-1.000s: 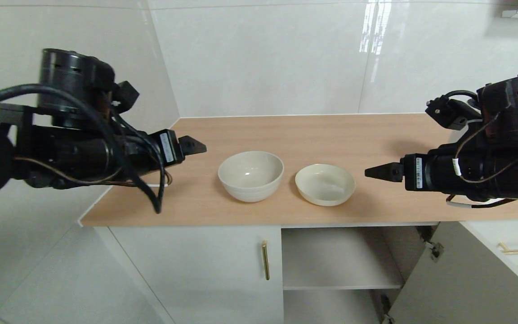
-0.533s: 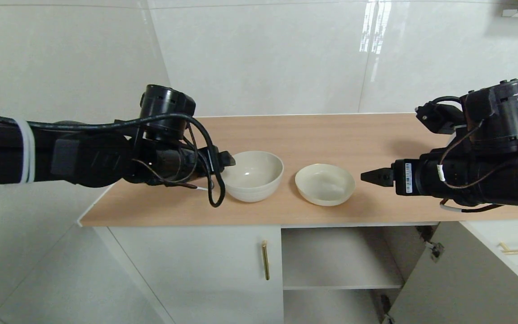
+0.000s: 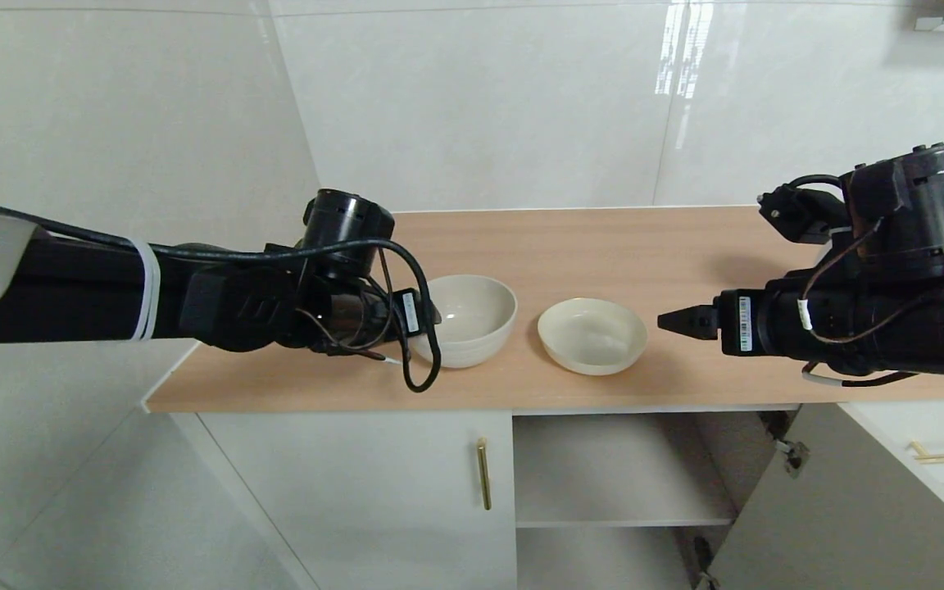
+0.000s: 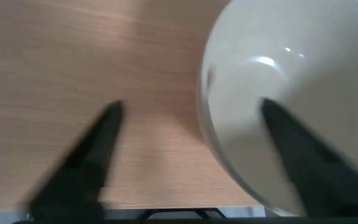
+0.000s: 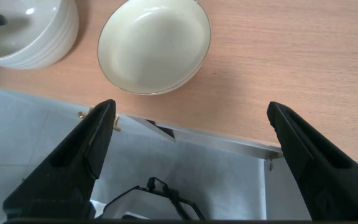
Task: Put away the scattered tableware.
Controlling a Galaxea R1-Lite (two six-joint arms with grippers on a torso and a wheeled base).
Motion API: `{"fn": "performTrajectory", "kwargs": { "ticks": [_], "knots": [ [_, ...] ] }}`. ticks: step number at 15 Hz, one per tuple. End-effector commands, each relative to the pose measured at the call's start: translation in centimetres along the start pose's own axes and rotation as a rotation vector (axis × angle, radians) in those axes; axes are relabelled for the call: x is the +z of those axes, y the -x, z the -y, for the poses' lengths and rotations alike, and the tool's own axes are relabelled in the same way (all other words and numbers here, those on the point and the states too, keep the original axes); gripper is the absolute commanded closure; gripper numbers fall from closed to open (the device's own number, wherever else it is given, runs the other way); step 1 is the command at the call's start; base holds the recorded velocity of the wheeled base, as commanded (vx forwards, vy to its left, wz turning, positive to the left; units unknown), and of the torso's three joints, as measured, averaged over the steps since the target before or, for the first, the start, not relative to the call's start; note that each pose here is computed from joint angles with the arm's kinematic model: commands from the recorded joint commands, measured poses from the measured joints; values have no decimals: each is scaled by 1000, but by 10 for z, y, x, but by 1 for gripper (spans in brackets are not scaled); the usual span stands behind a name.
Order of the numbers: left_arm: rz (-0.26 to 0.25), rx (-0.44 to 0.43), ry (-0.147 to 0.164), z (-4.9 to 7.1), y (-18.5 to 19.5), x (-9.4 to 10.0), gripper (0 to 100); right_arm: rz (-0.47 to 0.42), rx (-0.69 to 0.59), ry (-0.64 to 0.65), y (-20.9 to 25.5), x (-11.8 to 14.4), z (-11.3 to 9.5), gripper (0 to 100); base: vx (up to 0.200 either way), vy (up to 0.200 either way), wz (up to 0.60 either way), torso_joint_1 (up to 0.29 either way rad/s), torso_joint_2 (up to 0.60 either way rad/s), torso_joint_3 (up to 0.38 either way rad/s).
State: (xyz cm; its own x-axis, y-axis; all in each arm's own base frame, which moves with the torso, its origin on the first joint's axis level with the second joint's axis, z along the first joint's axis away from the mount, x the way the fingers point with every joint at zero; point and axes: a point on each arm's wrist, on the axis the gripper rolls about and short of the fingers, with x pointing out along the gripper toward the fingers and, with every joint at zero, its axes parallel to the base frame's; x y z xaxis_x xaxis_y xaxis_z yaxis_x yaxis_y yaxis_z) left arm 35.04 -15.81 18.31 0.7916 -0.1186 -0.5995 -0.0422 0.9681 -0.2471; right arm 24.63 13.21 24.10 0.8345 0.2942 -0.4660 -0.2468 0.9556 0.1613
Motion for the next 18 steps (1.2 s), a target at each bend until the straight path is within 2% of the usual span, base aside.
{"fn": "performTrajectory", "kwargs": {
  "ticks": [1, 6, 9, 10, 12, 14, 16, 18],
  "knots": [
    [12, 5, 3, 0, 3, 2, 100, 2, 1, 0, 1, 0, 0, 0, 0, 0, 0, 0, 0, 0],
    [33, -11, 7, 2, 13, 6, 100, 5, 4, -14, 0, 1, 0, 0, 0, 0, 0, 0, 0, 0],
    [73, -35, 17, -2, 44, 12, 100, 14, 10, -35, -2, 3, -1, 0, 0, 0, 0, 0, 0, 0],
    [101, -52, 25, -5, 63, 16, 100, 8, 10, -34, -8, 4, -2, 0, 0, 0, 0, 0, 0, 0],
    [142, -89, 31, -13, 97, 18, 100, -34, -20, -28, -31, 8, -6, 0, 0, 0, 0, 0, 0, 0],
    [157, -133, 29, -21, 122, 15, 100, -90, -78, -54, -48, 21, -4, 0, 0, 0, 0, 0, 0, 0],
    [179, -167, 34, -23, 137, 17, 100, -130, -103, -104, -67, 17, -5, 0, 0, 0, 0, 0, 0, 0],
    [169, -204, 22, -17, 142, 14, 100, -151, -120, -117, -88, 13, -8, 0, 0, 0, 0, 0, 0, 0]
  ]
}}
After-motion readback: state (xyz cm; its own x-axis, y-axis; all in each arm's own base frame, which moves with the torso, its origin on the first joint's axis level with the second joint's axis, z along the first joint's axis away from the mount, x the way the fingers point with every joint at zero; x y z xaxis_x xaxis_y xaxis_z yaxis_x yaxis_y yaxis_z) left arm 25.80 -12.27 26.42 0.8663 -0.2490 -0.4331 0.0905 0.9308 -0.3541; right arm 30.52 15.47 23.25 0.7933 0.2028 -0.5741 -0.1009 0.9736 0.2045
